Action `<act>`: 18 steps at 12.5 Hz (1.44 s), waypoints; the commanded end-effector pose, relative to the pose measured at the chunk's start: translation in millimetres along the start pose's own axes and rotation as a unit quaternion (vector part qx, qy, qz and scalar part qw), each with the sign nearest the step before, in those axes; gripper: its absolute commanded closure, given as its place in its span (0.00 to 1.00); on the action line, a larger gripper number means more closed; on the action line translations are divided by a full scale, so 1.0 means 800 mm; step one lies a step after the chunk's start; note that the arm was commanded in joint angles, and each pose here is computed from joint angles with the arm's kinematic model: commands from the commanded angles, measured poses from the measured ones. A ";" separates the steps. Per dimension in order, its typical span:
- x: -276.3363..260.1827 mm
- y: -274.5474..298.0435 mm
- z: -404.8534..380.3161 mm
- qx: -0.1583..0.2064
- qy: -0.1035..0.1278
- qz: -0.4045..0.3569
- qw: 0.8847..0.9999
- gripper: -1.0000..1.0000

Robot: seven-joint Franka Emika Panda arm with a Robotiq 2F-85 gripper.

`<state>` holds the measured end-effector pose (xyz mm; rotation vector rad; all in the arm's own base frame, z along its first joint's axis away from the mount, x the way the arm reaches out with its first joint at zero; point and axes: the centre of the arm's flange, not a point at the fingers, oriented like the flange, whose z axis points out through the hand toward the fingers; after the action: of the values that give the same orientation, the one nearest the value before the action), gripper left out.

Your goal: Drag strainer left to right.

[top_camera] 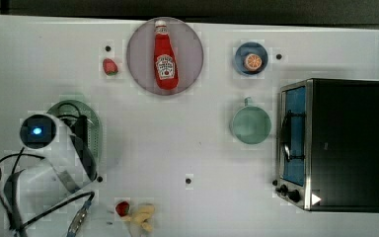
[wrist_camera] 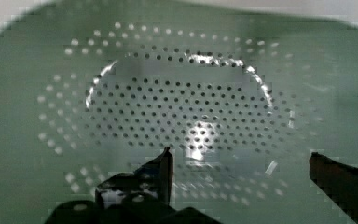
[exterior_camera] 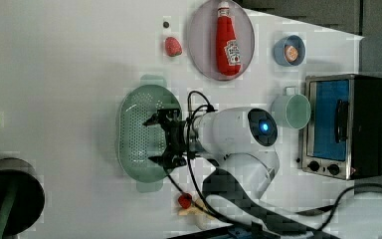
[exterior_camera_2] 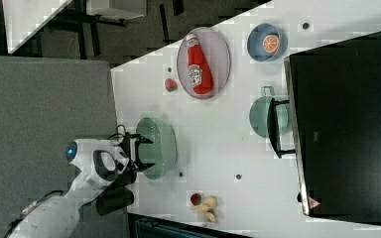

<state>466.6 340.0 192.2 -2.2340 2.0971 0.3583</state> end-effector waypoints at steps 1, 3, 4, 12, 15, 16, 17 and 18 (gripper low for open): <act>0.008 -0.012 0.019 0.033 0.004 0.024 0.999 0.00; 0.018 -0.012 0.043 0.032 0.020 0.025 0.999 0.00; 0.025 -0.014 0.047 0.033 0.028 0.027 0.999 0.00; 0.098 -0.028 0.037 0.035 0.059 0.062 0.996 0.00; 0.137 -0.026 0.025 0.035 0.068 0.047 0.996 0.00; 0.154 -0.026 0.021 0.034 0.070 0.045 0.996 0.00; 0.170 -0.025 0.017 0.032 0.073 0.042 0.996 0.00; 0.187 -0.023 0.015 0.030 0.076 0.042 0.996 0.00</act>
<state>476.1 245.2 142.4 -2.1936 2.2313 0.1650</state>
